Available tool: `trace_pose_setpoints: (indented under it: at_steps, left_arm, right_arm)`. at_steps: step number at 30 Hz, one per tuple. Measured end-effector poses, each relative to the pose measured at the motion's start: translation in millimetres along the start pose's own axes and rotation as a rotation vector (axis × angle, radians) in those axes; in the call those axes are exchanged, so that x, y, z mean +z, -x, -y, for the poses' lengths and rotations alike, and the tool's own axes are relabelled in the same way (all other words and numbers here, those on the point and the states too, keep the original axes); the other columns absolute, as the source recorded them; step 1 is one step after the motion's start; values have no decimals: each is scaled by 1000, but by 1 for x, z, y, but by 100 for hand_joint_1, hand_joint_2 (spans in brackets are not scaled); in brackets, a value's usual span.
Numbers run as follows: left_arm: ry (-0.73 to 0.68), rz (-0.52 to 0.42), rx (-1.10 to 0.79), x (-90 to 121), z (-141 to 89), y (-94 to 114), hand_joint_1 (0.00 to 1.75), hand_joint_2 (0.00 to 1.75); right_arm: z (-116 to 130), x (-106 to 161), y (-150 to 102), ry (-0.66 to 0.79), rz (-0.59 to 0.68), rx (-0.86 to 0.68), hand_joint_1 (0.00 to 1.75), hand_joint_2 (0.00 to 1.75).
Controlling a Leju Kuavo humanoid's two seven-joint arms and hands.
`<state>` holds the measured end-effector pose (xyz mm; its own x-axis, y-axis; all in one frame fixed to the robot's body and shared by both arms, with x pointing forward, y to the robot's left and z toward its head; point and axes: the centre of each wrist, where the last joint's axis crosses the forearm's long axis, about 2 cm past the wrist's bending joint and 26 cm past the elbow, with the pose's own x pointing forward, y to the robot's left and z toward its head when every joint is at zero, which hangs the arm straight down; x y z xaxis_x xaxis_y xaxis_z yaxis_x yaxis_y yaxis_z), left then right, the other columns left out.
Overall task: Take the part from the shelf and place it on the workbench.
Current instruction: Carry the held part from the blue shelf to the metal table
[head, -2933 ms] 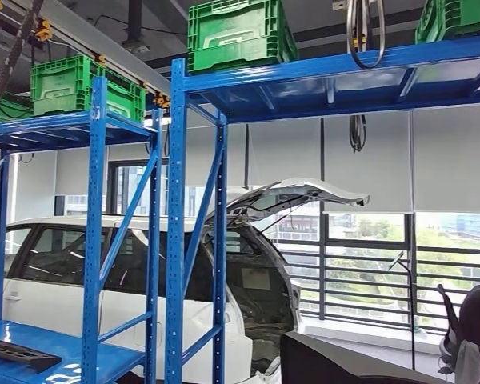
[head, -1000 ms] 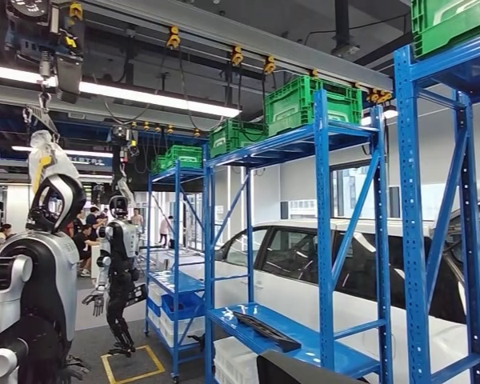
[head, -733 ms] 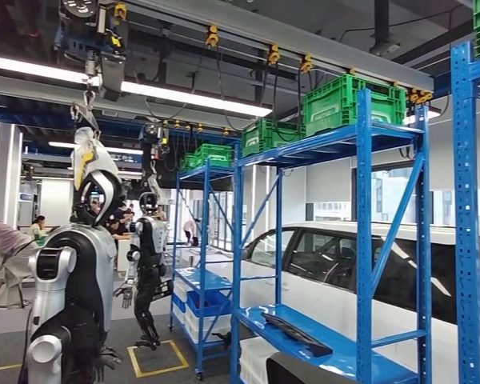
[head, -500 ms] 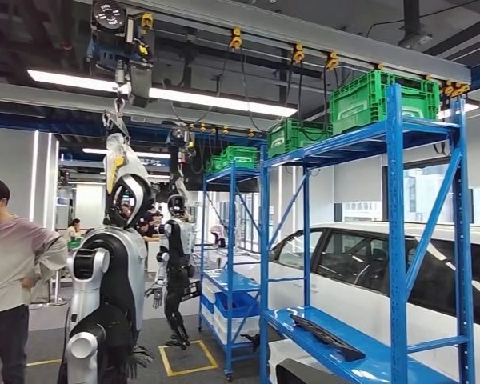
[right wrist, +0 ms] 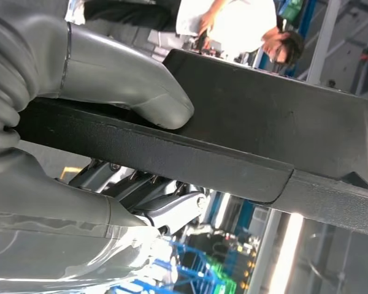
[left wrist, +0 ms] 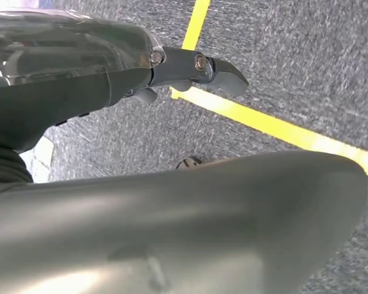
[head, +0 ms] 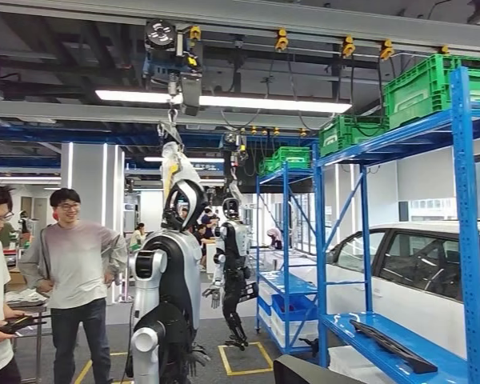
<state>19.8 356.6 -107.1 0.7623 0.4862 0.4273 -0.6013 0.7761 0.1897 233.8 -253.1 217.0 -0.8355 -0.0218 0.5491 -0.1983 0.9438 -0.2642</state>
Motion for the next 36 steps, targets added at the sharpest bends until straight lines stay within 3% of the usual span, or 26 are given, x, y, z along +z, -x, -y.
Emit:
trace_pose_setpoints:
  at_steps: [36]
  left_arm:
    - [60,-2,-27,2,10,4,0,175]
  right_arm:
    - [-2,-1,3,-4,-20,-10,175,175]
